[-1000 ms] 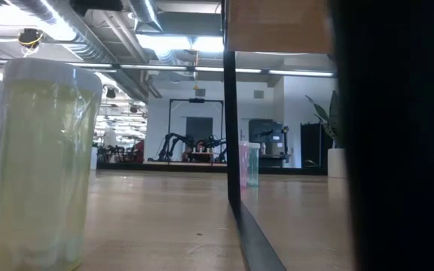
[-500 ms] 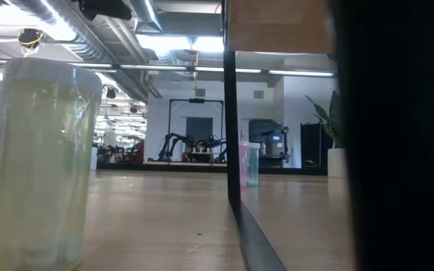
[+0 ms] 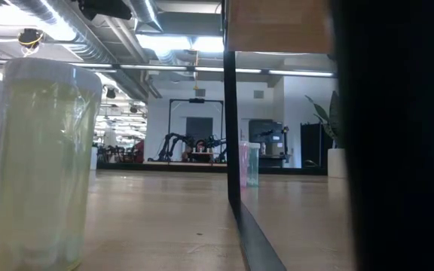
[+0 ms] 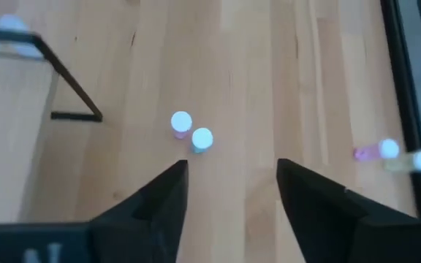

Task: Pick and place medicine bottles onto shelf by color
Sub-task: Put the top left blue pill bottle on the shelf

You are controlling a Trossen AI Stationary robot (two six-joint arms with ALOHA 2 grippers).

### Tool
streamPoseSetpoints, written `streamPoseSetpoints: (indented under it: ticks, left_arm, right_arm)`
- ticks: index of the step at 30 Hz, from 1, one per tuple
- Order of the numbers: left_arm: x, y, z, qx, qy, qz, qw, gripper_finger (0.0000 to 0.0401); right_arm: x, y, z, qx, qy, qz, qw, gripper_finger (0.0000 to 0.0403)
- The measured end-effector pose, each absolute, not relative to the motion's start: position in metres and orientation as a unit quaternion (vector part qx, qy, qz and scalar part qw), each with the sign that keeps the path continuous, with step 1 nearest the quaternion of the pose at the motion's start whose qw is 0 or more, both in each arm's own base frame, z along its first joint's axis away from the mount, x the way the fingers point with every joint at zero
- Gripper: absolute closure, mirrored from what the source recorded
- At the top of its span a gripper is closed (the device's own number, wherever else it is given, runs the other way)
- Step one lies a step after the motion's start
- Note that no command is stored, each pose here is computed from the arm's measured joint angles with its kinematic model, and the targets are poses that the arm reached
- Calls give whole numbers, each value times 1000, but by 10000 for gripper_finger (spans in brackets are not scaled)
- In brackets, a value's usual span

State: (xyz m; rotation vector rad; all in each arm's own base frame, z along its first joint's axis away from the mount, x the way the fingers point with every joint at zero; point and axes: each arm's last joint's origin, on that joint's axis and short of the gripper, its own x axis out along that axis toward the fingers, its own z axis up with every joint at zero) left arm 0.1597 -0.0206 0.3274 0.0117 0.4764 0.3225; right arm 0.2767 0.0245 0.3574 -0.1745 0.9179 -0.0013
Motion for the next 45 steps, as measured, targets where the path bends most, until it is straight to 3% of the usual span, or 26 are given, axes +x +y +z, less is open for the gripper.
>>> streamPoseSetpoints:
  ticks: [6,26,40,45]
  left_arm:
    - [160,-21,327,6,235,159,959,354]
    - [160,-22,327,4,241,136,961,354]
    - [160,-22,327,8,243,132,961,354]
    - [162,-27,325,40,262,50,963,354]
  right_arm:
    - [289,27,348,-103,451,26,886,171]
    - [360,34,254,-156,543,71,822,171]
    - [376,35,222,-172,567,74,802,171]
    - [376,33,222,-171,567,73,803,171]
